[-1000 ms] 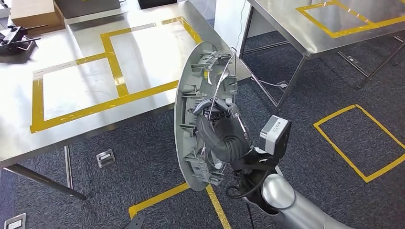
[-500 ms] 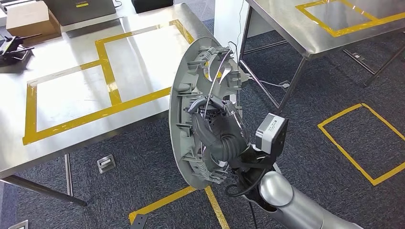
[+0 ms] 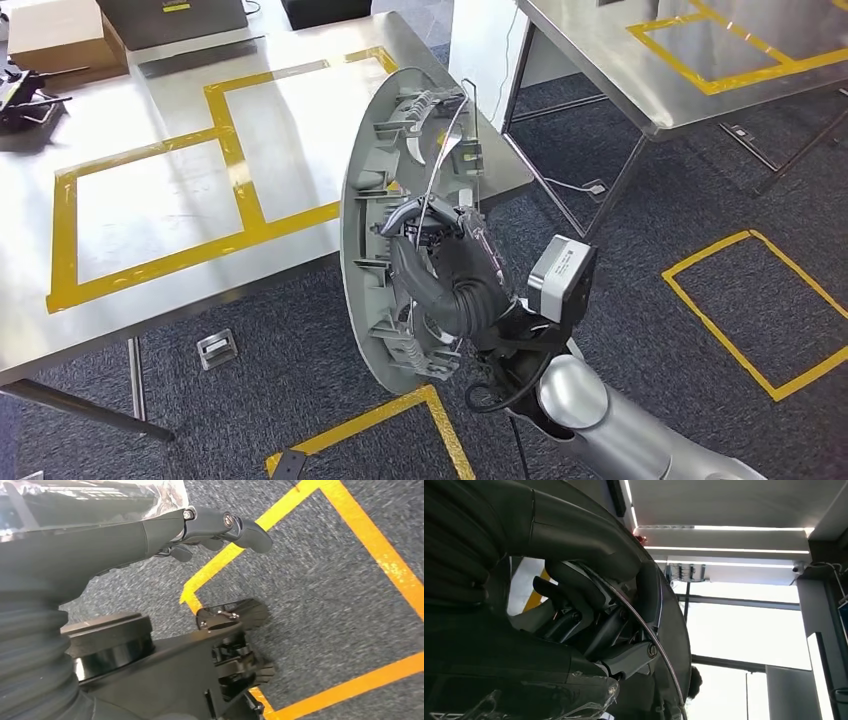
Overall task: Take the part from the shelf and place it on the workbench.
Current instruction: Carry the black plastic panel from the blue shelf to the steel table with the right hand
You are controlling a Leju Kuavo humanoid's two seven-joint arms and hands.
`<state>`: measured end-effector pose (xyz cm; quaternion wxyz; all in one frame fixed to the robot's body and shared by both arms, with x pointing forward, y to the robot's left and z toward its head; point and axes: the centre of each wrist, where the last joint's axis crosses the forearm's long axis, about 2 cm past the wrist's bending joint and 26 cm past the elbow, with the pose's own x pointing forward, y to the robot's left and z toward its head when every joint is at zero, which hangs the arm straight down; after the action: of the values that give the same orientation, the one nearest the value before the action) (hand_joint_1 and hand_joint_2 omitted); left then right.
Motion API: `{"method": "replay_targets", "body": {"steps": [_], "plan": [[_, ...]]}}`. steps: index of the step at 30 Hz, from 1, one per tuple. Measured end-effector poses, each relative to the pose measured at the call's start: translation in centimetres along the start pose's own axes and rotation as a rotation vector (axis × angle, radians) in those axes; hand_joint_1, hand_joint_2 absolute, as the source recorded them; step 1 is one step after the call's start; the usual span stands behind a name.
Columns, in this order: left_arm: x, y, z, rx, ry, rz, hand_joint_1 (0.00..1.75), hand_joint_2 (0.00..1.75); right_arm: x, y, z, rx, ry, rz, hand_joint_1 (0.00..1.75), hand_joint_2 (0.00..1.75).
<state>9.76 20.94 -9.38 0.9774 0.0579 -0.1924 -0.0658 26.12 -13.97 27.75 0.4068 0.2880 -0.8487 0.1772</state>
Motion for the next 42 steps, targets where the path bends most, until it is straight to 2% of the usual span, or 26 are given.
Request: {"method": "replay_targets", "body": {"steps": [42], "plan": [[0.21, -0.38, 0.06, -0.006, -0.003, -0.010, 0.00, 1.75, -0.65, 0.80, -0.69, 0.056, 0.019, -0.001, 1.75, 1.75]]}}
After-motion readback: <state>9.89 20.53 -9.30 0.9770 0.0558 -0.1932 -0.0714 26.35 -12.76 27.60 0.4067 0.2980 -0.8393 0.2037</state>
